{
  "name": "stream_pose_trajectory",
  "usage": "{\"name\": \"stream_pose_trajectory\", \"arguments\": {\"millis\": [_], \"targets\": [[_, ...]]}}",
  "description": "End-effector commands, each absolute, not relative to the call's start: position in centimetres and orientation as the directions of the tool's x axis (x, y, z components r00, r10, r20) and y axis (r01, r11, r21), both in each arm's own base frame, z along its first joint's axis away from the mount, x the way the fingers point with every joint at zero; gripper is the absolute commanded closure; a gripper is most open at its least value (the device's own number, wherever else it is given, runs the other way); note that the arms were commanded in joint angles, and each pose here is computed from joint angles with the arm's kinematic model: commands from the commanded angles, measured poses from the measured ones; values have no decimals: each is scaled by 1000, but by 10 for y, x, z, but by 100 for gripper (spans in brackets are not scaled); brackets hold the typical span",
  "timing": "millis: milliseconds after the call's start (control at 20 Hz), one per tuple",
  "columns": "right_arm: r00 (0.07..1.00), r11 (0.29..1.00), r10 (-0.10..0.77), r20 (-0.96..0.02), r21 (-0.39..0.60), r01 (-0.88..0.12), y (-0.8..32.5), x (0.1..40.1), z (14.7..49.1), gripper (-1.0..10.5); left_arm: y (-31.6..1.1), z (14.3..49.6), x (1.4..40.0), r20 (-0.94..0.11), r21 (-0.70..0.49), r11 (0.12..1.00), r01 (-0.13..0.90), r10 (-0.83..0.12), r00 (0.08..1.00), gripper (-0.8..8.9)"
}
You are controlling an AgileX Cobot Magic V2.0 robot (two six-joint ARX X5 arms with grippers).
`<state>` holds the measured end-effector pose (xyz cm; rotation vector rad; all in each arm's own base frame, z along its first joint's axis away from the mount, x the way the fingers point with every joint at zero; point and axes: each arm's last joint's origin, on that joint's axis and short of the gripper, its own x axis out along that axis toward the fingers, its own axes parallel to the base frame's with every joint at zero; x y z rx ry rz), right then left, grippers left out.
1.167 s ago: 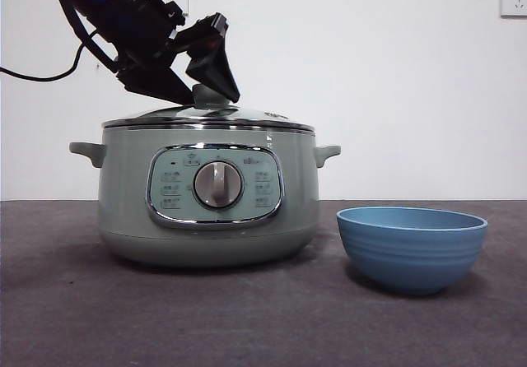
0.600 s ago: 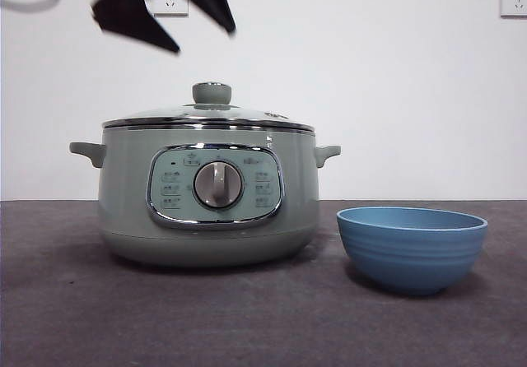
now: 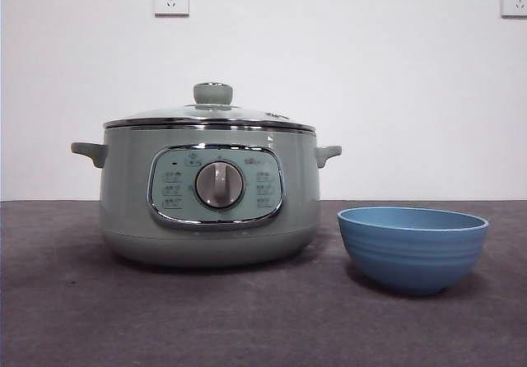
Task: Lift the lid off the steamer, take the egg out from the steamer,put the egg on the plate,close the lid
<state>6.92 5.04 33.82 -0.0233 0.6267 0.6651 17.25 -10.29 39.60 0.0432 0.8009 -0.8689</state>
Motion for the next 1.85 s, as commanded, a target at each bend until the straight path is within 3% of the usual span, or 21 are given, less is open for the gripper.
{"name": "stream_pose_trajectory", "arguments": {"millis": [50, 100, 150, 1050, 1150, 1250, 1350, 1450, 1600, 1850], "targets": [[588, 784, 581, -562, 193, -591, 52, 70, 337, 703, -96, 400, 159, -649, -278, 663, 695, -663, 373, 669], [585, 785, 578, -569, 192, -589, 52, 71, 336, 848, -94, 401, 155, -649, -276, 662, 697, -663, 373, 785], [581, 786, 575, -575, 192, -588, 53, 72, 336, 969, -92, 402, 151, -646, -275, 661, 698, -664, 375, 818], [581, 790, 568, -582, 189, -583, 54, 73, 335, 946, -90, 405, 149, -636, -262, 666, 698, -663, 394, 818], [581, 790, 568, -582, 189, -583, 54, 73, 335, 946, -91, 408, 153, -614, -174, 666, 726, -650, 449, 817], [582, 791, 568, -582, 189, -582, 54, 73, 335, 946, -85, 415, 158, -549, -29, 692, 722, -614, 567, 817], [582, 791, 568, -583, 189, -582, 54, 73, 335, 946, -72, 420, 162, -393, 106, 711, 695, -612, 686, 817], [582, 791, 567, -583, 188, -582, 54, 73, 335, 946, -55, 411, 158, -252, 144, 746, 650, -607, 754, 817], [584, 792, 565, -583, 187, -581, 54, 73, 335, 946, -26, 366, 146, -130, 197, 839, 507, -491, 862, 817], [584, 792, 565, -583, 187, -581, 54, 73, 335, 946, -2, 269, 116, -86, 228, 936, 269, -256, 963, 817]]}}
